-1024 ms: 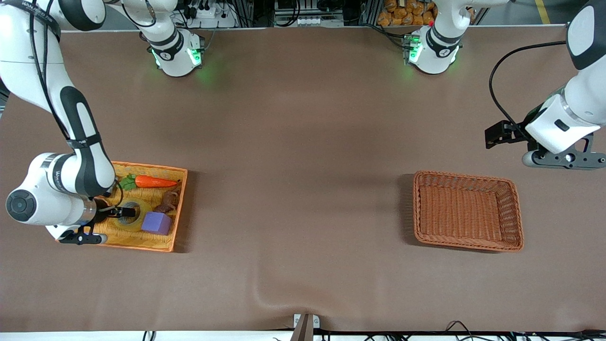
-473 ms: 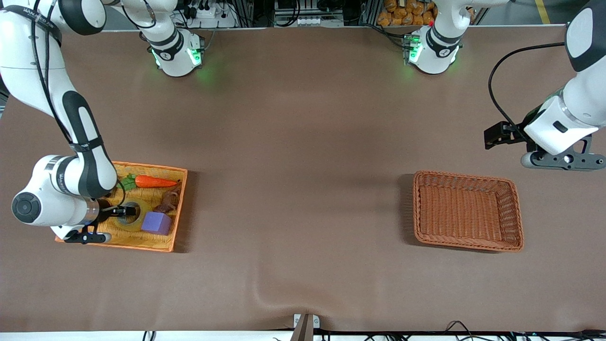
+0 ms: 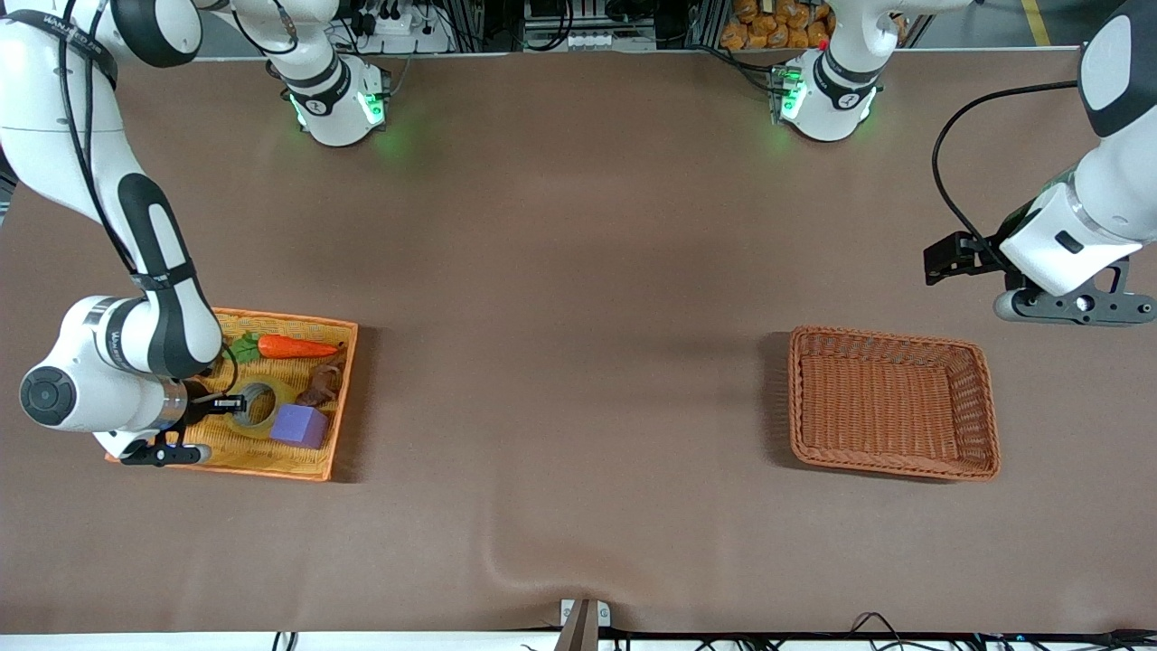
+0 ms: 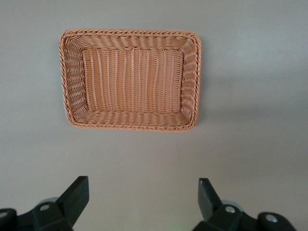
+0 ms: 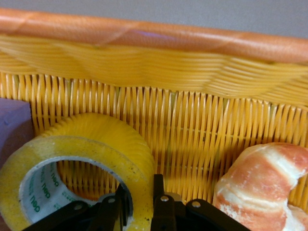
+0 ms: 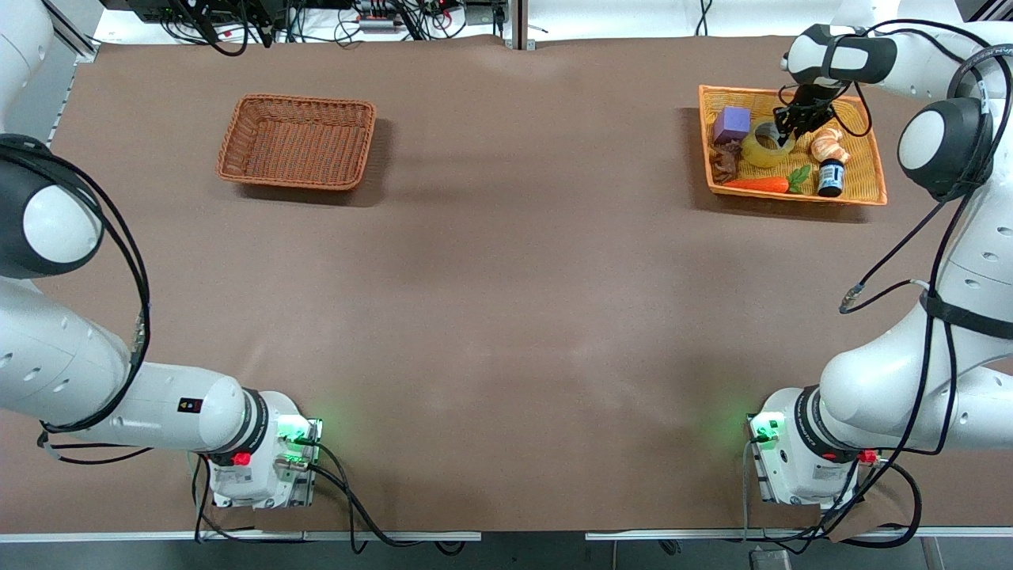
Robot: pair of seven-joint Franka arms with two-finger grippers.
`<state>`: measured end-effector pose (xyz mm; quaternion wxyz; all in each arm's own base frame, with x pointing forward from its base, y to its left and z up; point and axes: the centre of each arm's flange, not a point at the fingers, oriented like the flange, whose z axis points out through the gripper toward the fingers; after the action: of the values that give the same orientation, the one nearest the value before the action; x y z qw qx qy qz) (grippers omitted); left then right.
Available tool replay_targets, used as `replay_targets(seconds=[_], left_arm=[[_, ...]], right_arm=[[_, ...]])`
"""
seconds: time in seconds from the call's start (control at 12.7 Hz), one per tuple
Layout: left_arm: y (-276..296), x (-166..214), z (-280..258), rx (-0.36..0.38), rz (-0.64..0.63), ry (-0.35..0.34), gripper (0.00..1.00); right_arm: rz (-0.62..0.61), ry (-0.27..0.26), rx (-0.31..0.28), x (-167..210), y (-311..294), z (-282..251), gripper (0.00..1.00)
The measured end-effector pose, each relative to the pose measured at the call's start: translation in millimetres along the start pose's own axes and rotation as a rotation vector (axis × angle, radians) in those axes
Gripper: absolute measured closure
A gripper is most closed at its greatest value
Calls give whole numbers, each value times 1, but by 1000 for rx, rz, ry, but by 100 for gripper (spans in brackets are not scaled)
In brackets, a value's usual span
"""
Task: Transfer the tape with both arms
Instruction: 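Lower the right gripper onto the tape roll and close on its rim, then lift the tape roll with the right gripper toward the table middle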
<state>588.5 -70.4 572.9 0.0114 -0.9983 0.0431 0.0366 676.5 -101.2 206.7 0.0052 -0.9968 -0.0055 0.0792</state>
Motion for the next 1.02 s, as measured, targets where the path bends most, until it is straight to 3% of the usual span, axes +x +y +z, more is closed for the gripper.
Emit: replay_targets(seconds=[0.24, 0.55, 1.02], left_arm=[[0, 1, 0, 0, 1, 5, 0], [0, 2, -1, -1, 0, 14, 0], [-7, -13, -51, -53, -20, 88, 0]], right_arm=[[-29, 38, -5, 6, 0, -21, 78], [-71, 67, -10, -2, -9, -93, 78], [-191, 23, -13, -10, -125, -174, 78]])
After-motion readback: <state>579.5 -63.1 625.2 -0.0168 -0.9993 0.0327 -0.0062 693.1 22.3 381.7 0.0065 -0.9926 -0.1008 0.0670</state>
